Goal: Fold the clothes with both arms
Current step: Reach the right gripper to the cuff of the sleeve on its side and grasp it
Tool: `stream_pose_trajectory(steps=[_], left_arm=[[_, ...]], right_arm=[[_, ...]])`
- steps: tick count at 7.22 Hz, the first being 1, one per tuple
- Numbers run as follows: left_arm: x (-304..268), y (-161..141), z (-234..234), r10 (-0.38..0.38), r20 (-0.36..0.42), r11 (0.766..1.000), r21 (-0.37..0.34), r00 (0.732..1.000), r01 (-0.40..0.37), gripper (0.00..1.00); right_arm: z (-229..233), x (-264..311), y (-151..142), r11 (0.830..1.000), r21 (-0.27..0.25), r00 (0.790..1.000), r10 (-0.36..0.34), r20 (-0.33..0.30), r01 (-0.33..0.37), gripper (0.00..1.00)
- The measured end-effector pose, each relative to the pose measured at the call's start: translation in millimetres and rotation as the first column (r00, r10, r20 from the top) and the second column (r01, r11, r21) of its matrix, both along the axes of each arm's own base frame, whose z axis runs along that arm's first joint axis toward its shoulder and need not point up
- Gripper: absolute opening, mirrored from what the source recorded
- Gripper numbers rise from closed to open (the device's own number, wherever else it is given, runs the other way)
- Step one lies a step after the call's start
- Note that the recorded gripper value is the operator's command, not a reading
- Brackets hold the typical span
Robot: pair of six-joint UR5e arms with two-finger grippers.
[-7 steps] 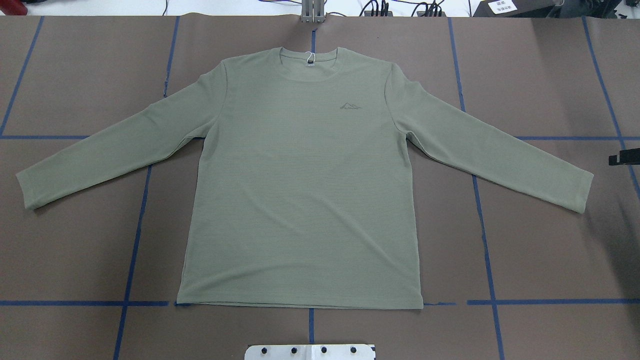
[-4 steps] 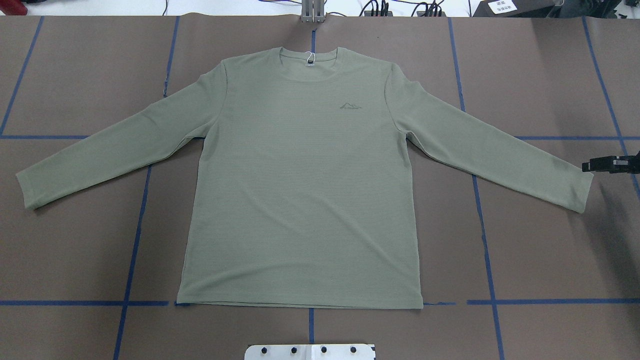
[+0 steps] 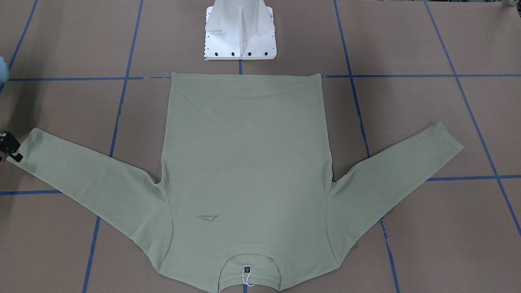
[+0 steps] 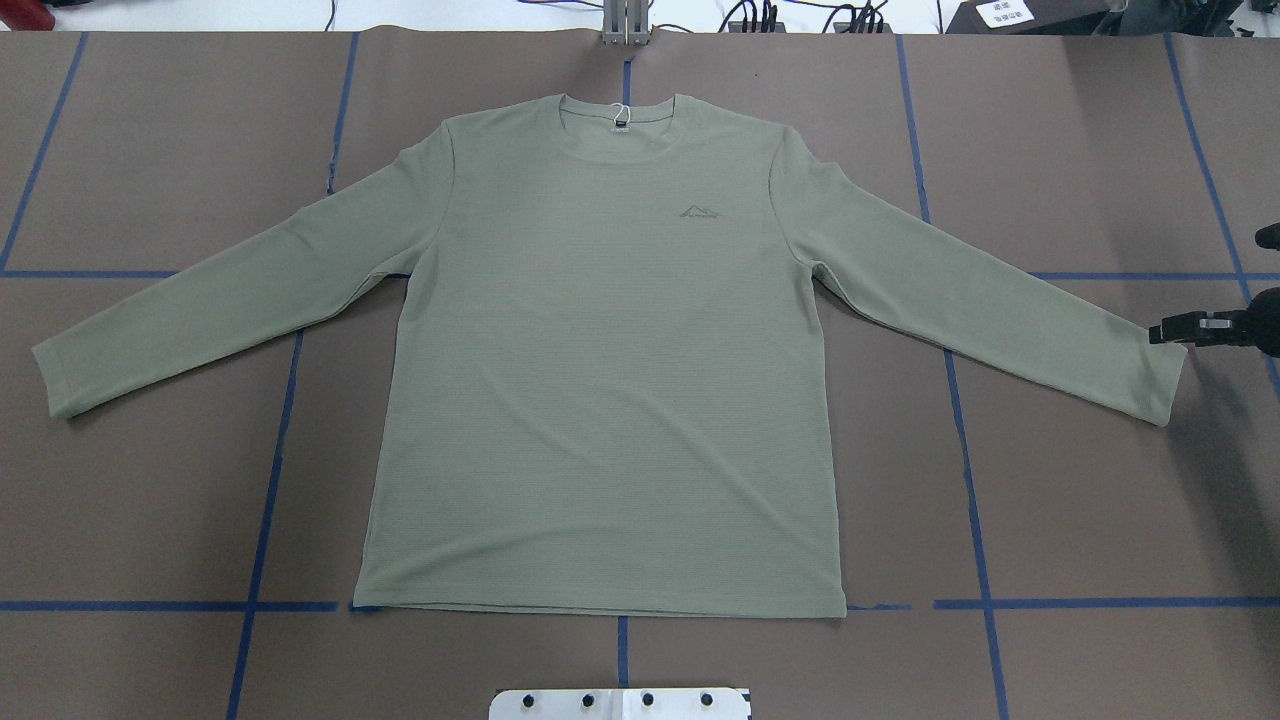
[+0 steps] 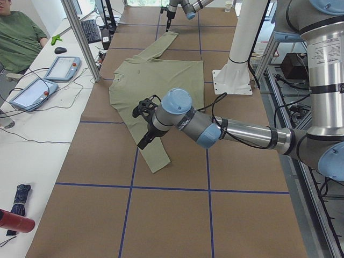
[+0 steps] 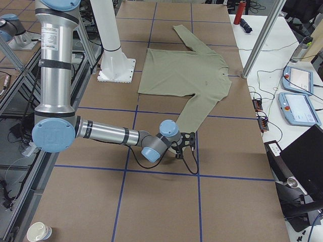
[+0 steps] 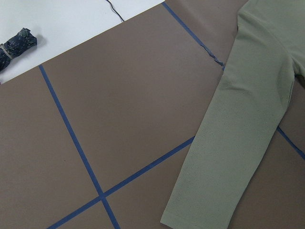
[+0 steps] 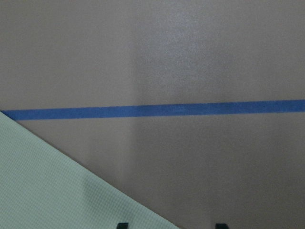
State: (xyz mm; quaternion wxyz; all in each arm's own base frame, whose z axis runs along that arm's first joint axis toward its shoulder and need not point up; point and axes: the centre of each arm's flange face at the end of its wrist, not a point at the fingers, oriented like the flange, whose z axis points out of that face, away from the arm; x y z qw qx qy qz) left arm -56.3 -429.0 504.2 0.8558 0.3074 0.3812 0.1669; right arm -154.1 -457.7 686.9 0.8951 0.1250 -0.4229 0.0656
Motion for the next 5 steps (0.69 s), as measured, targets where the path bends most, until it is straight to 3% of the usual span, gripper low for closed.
stream_pose_trajectory(steps=[2, 4, 5], left_arm=[[-0.2, 0.1, 0.2, 0.000, 0.000, 1.000, 0.000, 1.000, 0.000, 1.00], [-0.2, 1.5, 0.3, 0.000, 0.000, 1.000, -0.001, 1.000, 0.000, 1.00], [-0.2, 3.1, 1.4, 0.000, -0.001, 1.000, -0.004, 1.000, 0.000, 1.00]], right_arm=[[1.4, -3.2, 1.1, 1.000, -0.002, 1.000, -0.007, -0.001, 0.007, 0.65], [1.8, -5.2, 1.8, 1.000, -0.004, 1.000, -0.012, -0.001, 0.012, 0.56], [1.8, -5.8, 2.1, 1.000, -0.004, 1.000, -0.013, -0.001, 0.013, 0.35]])
